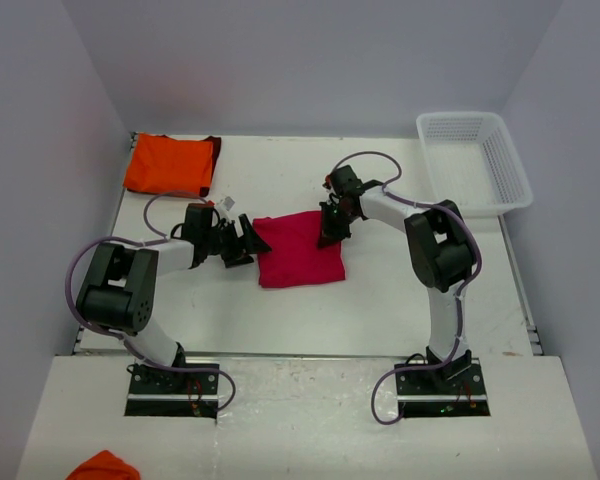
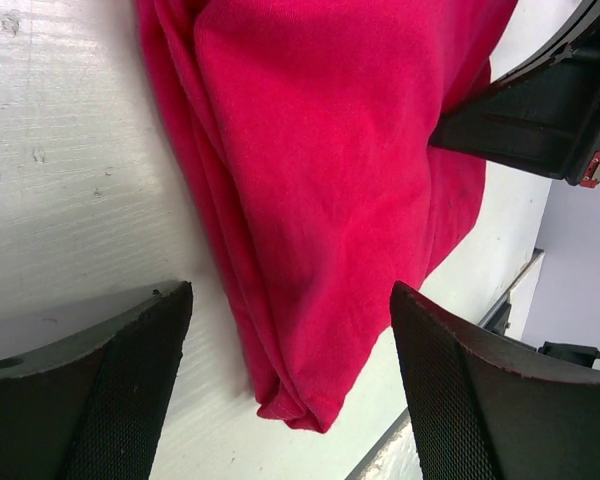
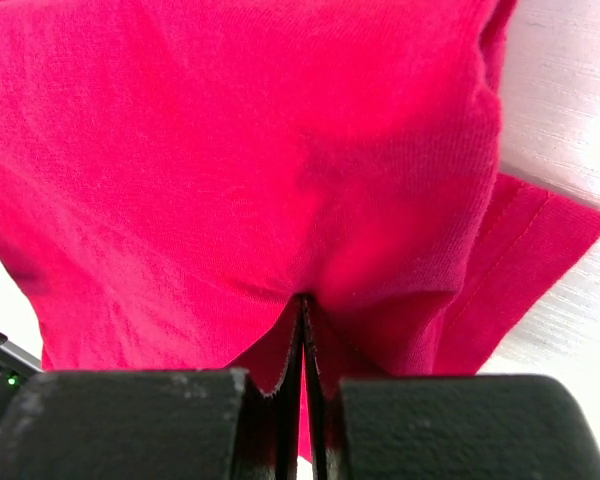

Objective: Fold and stack the t-shirts
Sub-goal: Put the neatly folded tshirt into the corner of the board with the left arm

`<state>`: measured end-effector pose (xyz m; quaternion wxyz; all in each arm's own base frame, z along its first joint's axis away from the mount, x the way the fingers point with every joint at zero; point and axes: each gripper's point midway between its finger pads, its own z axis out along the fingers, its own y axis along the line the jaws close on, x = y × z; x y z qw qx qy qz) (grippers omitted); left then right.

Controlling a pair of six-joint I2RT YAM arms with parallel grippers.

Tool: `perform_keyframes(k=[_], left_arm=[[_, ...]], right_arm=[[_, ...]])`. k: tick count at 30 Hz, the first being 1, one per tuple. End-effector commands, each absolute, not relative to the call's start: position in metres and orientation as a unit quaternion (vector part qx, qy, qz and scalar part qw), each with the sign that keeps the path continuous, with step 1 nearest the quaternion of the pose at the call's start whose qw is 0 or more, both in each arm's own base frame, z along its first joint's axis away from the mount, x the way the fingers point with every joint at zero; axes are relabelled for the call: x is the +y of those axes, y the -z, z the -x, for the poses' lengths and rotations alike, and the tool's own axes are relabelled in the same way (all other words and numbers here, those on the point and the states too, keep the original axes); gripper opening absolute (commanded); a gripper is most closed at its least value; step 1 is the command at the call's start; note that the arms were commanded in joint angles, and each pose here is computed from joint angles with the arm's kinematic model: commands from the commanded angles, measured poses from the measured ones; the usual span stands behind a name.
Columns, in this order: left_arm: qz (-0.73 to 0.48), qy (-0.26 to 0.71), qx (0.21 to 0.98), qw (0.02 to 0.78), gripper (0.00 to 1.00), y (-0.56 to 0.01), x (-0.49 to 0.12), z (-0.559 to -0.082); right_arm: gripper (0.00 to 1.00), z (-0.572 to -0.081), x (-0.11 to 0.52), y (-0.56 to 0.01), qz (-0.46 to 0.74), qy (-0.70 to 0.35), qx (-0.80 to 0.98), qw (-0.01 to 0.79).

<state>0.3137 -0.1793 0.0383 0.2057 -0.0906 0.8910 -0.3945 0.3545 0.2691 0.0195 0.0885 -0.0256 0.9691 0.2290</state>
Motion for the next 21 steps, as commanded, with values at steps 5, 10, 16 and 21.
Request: perform_keyframes(k=[5,10,16,21], left_arm=[[0.111,0.332,0.919,0.184,0.82,-0.013,-0.160,-0.306],[0.119,0.283,0.934,0.183,0.83,-0.006,-0.145,-0.302],[0.125,0.274,0.935,0.185,0.84,-0.001,-0.142,-0.303],[0.124,0.297,0.932,0.164,0.84,0.008,-0.153,-0.298]], right_arm=[[0.00,-0.356,0.264,-0.015,0.011,-0.208,0.974,0.088],[0.00,-0.356,0.265,-0.016,0.011,-0.213,0.973,0.086],[0.00,-0.355,0.269,-0.016,0.011,-0.220,0.972,0.084],[0.00,-0.354,0.268,-0.016,0.010,-0.220,0.972,0.083]])
